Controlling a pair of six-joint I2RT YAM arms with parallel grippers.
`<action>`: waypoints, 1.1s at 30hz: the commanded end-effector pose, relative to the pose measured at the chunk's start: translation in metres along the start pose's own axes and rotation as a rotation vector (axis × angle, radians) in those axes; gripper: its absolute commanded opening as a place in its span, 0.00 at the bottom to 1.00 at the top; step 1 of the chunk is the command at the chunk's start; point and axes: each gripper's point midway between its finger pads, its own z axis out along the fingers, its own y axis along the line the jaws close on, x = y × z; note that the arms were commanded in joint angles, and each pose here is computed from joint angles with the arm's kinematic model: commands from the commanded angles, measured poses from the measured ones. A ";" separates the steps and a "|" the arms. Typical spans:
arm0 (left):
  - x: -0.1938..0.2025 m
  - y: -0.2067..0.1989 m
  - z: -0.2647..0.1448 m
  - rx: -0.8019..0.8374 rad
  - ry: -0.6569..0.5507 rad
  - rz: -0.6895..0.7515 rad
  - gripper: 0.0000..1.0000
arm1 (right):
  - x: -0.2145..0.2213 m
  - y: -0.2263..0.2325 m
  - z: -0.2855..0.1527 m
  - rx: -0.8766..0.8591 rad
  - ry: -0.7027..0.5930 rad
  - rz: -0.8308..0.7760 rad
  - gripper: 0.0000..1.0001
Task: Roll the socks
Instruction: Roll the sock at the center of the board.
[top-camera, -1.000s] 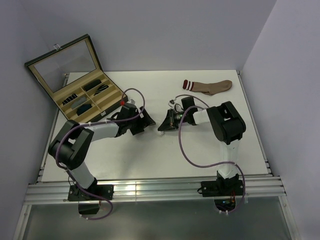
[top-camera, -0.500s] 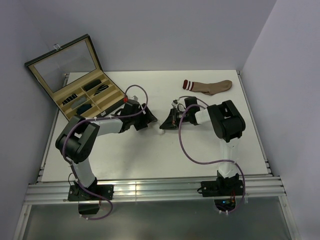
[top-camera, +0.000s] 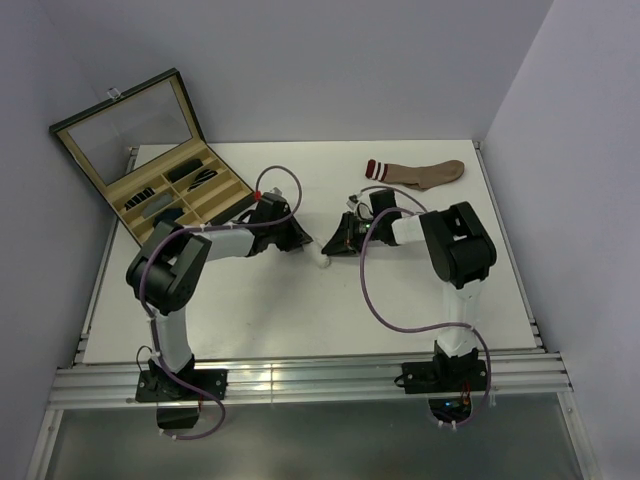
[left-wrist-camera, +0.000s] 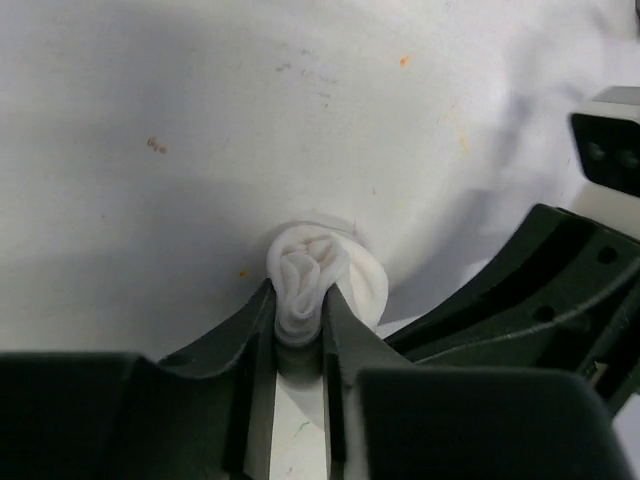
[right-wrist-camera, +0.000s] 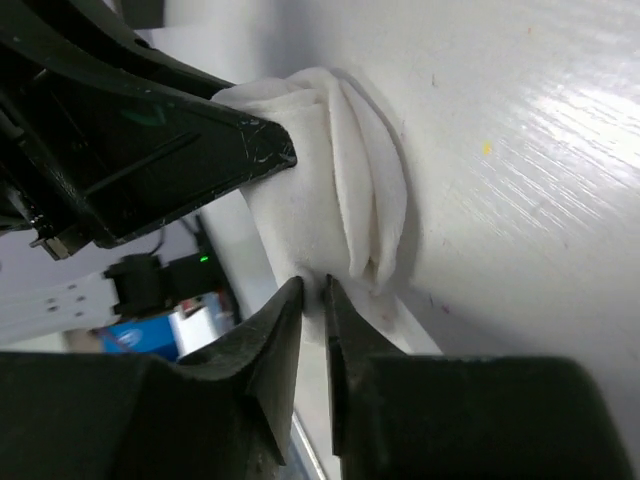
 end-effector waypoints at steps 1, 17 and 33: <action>0.029 0.056 0.006 -0.209 0.102 0.021 0.19 | -0.014 -0.006 -0.010 0.159 -0.102 -0.137 0.23; 0.029 0.063 -0.021 -0.354 0.202 0.135 0.08 | 0.001 0.058 -0.026 0.732 -0.382 -0.914 0.57; 0.039 0.054 -0.024 -0.307 0.274 0.152 0.09 | 0.033 0.044 0.023 0.895 -0.277 -1.201 0.57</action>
